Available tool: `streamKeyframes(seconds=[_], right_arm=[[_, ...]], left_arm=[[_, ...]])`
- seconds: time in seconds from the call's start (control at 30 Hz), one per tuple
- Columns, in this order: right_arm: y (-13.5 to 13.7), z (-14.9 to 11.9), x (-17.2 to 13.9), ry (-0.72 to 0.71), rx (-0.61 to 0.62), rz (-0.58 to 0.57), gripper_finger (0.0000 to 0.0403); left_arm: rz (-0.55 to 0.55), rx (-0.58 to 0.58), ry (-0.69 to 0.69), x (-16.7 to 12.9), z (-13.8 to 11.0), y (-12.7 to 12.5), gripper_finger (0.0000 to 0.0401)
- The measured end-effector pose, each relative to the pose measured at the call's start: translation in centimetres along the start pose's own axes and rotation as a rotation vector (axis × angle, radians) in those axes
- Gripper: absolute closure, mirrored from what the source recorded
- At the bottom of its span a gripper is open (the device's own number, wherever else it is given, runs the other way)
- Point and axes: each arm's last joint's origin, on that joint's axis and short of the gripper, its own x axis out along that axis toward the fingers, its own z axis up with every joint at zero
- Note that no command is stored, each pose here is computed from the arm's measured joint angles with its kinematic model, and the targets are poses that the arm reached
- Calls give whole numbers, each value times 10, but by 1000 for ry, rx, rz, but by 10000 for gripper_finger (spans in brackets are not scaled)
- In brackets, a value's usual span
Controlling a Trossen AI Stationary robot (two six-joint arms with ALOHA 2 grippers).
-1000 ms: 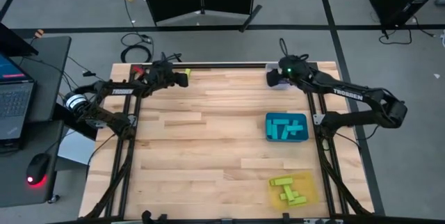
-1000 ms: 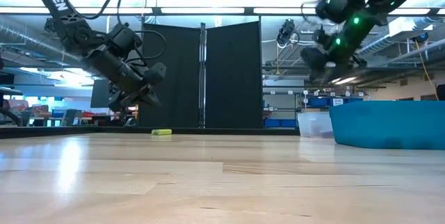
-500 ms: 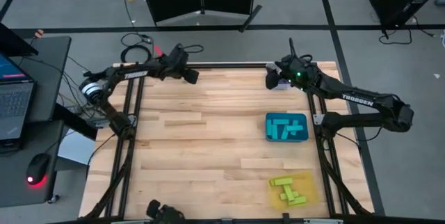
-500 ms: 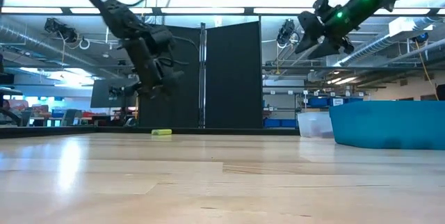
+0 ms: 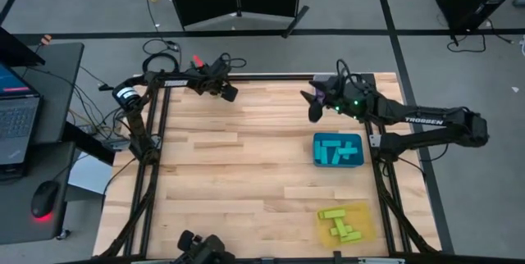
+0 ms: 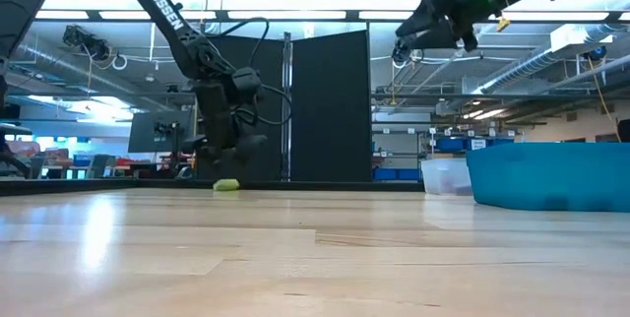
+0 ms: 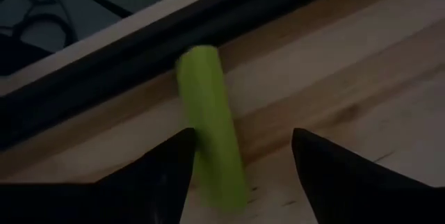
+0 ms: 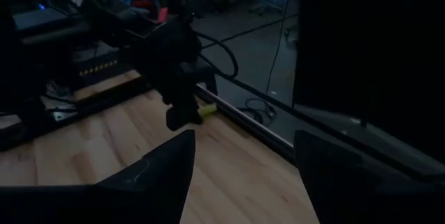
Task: Sort blocks
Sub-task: Put the light green block into the yellow bin
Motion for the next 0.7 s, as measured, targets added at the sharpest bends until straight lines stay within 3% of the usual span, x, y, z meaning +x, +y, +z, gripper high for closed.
streamKeyframes(seconds=[0.43,0.7], right_arm=[[4,-1,-1,-7,-20,-17,151],[4,0,-1,-15,-10,-15,151]], left_arm=[[3,3,14,5,-1,1,155],[8,9,54,21,-6,-1,233]])
